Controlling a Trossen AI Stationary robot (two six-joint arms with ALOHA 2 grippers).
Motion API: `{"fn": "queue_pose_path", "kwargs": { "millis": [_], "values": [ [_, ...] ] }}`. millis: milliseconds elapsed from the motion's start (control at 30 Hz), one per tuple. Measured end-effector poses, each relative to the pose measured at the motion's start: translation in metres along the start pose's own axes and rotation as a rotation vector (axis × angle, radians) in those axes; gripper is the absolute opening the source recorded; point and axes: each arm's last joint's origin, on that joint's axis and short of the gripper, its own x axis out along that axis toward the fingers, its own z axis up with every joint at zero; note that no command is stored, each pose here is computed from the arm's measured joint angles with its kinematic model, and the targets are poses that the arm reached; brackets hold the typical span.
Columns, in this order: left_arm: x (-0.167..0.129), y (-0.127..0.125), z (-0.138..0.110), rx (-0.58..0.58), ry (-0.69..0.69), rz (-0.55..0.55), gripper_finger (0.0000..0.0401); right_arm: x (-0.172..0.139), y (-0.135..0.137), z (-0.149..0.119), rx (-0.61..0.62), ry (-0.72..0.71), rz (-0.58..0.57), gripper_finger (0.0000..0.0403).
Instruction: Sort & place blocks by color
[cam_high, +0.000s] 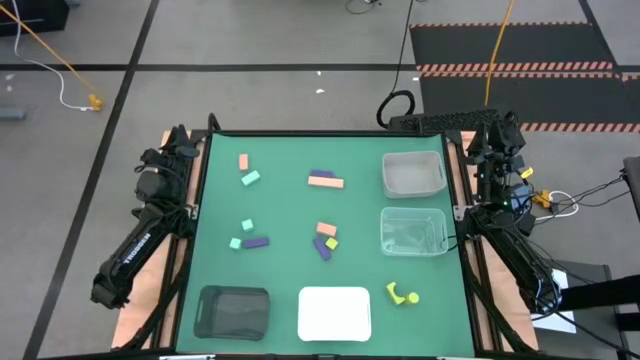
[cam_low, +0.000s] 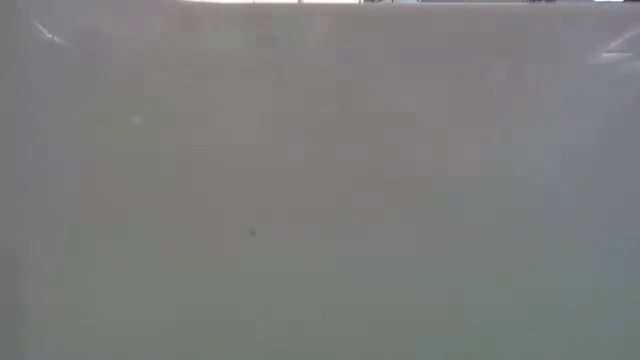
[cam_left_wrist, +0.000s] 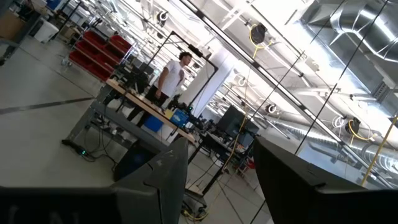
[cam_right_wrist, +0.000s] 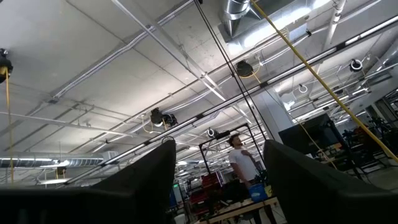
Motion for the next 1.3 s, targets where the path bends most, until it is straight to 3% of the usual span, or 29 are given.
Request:
{"fn": "queue_pose_path", "kwargs": {
  "millis": [967, 1133, 1300],
  "values": [
    [0.0, 0.0, 0.0001, 0.036, -0.001, 0.0, 0.0182, 0.0, 0.0, 0.0, 0.0, 0.0, 0.0, 0.0236],
    [0.0, -0.0003, -0.0001, -0.12, 0.004, -0.009, 0.0182, 0.0, 0.0, 0.0001, 0.0, 0.0, 0.0, 0.0236],
    [-0.0002, -0.0032, -0.0016, -0.275, 0.071, -0.099, 0.0182, 0.0, 0.0, 0.0, 0.0, 0.0, 0.0, 0.0236]
  ]
}}
